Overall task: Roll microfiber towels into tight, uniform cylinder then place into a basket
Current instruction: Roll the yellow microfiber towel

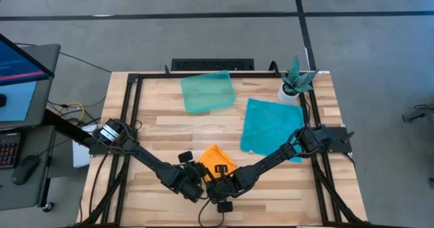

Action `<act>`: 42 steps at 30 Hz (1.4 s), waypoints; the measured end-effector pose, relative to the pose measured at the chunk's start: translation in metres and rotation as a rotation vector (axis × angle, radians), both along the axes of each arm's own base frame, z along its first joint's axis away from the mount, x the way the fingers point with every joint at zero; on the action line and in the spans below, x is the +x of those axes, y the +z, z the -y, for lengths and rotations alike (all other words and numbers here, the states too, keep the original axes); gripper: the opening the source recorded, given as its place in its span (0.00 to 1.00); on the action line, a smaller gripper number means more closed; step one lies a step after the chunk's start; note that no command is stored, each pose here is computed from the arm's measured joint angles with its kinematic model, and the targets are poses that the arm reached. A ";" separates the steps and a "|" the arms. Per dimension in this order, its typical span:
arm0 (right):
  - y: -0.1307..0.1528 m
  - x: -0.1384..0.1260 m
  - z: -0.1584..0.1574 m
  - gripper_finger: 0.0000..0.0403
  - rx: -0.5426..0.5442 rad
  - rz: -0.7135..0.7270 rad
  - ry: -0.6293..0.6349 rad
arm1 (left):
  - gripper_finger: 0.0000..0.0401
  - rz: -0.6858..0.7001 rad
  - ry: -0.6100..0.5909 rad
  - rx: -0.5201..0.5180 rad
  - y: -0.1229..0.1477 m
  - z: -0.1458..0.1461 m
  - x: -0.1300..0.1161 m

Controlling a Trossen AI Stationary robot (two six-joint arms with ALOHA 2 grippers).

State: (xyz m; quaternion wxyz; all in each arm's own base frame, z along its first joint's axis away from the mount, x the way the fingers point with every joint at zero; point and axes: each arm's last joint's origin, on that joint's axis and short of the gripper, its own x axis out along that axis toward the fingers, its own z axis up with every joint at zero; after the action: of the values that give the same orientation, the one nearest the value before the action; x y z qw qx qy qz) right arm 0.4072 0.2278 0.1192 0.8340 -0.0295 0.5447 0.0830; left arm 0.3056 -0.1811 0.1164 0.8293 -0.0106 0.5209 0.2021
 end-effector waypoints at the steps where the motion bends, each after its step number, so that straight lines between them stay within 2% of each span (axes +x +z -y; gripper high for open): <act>1: 0.000 0.000 0.000 0.22 -0.001 0.000 0.001 | 0.32 -0.001 0.014 -0.016 0.000 0.000 0.000; 6: 0.008 -0.005 0.006 0.32 0.002 -0.059 -0.044 | 0.32 0.010 0.090 -0.095 -0.001 0.004 -0.002; 11: 0.030 -0.021 0.011 0.34 -0.043 -0.119 -0.099 | 0.32 0.041 0.153 -0.152 -0.001 0.011 -0.004; 14: 0.057 -0.034 0.003 0.32 -0.102 -0.047 -0.093 | 0.32 0.053 0.195 -0.184 -0.001 0.013 -0.005; 16: 0.071 -0.045 -0.006 0.30 -0.178 0.015 -0.067 | 0.32 0.066 0.228 -0.202 -0.001 0.014 -0.006; 21: 0.081 -0.067 -0.043 0.27 -0.377 0.217 0.087 | 0.32 0.090 0.298 -0.240 -0.001 0.016 -0.006; 23: 0.076 -0.070 -0.059 0.27 -0.401 0.275 0.149 | 0.32 0.096 0.318 -0.248 -0.001 0.016 -0.006; 26: 0.052 -0.069 -0.072 0.27 -0.442 0.265 0.257 | 0.32 0.101 0.329 -0.253 -0.001 0.016 -0.006; 32: 0.016 -0.054 -0.066 0.27 -0.555 0.215 0.368 | 0.32 0.104 0.324 -0.248 -0.001 0.016 -0.006; 36: 0.014 -0.043 -0.055 0.27 -0.560 0.210 0.342 | 0.32 0.103 0.318 -0.246 -0.001 0.016 -0.006; 42: 0.014 -0.028 -0.032 0.27 -0.531 0.189 0.215 | 0.32 0.104 0.317 -0.246 -0.001 0.016 -0.006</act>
State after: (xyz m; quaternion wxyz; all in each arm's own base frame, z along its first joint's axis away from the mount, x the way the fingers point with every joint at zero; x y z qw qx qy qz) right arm 0.3792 0.2602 0.1333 0.8305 -0.3115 0.4612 0.0224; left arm 0.2994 -0.1972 0.1157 0.8052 -0.2040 0.4901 0.2642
